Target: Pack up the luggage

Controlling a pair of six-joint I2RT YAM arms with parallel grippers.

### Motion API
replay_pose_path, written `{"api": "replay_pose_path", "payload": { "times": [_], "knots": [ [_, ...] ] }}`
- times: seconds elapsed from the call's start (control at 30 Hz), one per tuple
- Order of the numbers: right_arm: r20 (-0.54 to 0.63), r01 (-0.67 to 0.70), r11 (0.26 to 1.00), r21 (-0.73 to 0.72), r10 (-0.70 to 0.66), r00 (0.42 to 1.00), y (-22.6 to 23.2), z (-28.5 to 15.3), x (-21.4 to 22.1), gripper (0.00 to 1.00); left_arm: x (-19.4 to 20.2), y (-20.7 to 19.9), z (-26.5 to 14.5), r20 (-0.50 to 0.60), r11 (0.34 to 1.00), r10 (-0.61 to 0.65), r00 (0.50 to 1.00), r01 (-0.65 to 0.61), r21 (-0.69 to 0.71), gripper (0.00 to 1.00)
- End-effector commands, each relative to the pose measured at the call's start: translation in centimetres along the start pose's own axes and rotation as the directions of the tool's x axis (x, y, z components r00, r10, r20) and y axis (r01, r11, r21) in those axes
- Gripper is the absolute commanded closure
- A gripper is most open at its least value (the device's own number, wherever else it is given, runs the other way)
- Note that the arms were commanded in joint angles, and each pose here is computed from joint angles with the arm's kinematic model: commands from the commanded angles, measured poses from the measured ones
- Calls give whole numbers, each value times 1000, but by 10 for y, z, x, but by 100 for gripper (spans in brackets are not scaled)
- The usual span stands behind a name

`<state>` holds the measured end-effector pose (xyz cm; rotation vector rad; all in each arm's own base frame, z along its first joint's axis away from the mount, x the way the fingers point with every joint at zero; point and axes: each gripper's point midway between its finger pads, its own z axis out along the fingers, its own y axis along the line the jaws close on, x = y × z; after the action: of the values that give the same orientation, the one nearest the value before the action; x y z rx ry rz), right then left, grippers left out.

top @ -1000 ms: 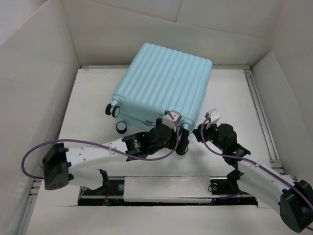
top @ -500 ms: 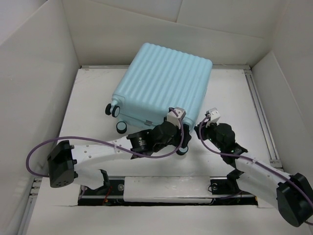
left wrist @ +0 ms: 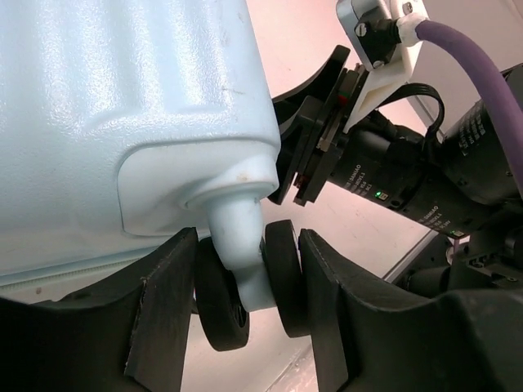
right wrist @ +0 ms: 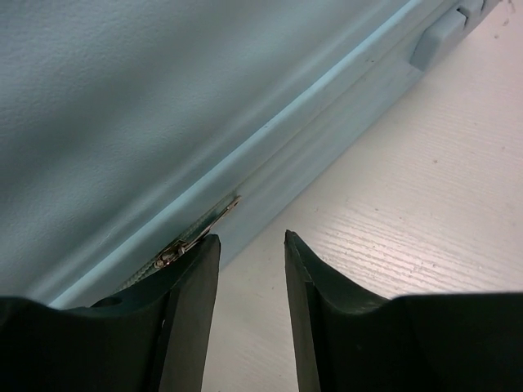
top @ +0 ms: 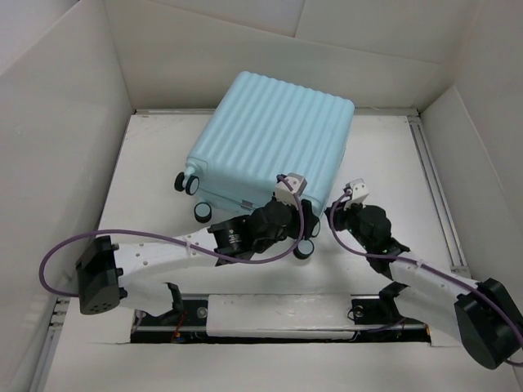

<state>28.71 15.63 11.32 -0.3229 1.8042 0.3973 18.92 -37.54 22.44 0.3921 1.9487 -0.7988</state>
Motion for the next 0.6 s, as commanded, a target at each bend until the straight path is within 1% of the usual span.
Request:
{"api": "replay_pose_path", "payload": {
  "times": [0.0, 0.07, 0.17, 0.2, 0.23, 0.27, 0.3, 0.4, 0.47, 0.5, 0.53, 0.57],
  "knots": [
    [141, 29, 990, -140, -9, 990, 29, 4, -43, 56, -7, -2, -8, 9, 1000, 8, 1000, -8, 10, 100],
    [137, 52, 977, -207, -23, 990, 43, 2, -44, 56, -10, -2, -10, 16, 1000, 4, 1000, -4, 15, 100],
    [99, 52, 970, -239, -28, 995, 49, -3, -35, 54, -14, -3, -13, 25, 1000, 0, 1000, 0, 20, 100],
    [99, 54, 967, -249, -30, 995, 53, -5, -38, 51, -14, -3, -13, 25, 1000, 0, 1000, 0, 20, 100],
    [88, 52, 967, -249, -31, 996, 52, -8, -37, 45, -12, -2, -13, 16, 1000, 4, 1000, -4, 15, 100],
    [88, 52, 967, -249, -31, 996, 52, -10, -37, 43, -10, 2, -13, 11, 1000, 10, 1000, -10, -1, 100],
    [88, 52, 967, -249, -31, 996, 52, -12, -38, 43, -11, 4, -13, 17, 1000, 10, 1000, -9, -11, 100],
    [95, 43, 972, -231, -21, 995, 49, -18, -37, 45, 0, 16, -14, -15, 998, 22, 1000, -23, -61, 100],
    [60, 29, 973, -229, -15, 998, 48, -20, -29, 45, 6, 22, -16, -38, 996, 18, 999, -21, -87, 100],
    [69, 30, 973, -229, -14, 998, 48, -19, -34, 45, 9, 26, -17, -48, 994, 13, 999, -18, -107, 92],
    [57, 30, 971, -237, -17, 998, 51, -20, -31, 45, 11, 28, -17, -56, 993, 16, 998, -23, -112, 77],
    [46, 20, 971, -237, -9, 999, 51, -20, -28, 45, 8, 26, -20, -46, 994, 1, 999, -6, -107, 48]
  ]
}}
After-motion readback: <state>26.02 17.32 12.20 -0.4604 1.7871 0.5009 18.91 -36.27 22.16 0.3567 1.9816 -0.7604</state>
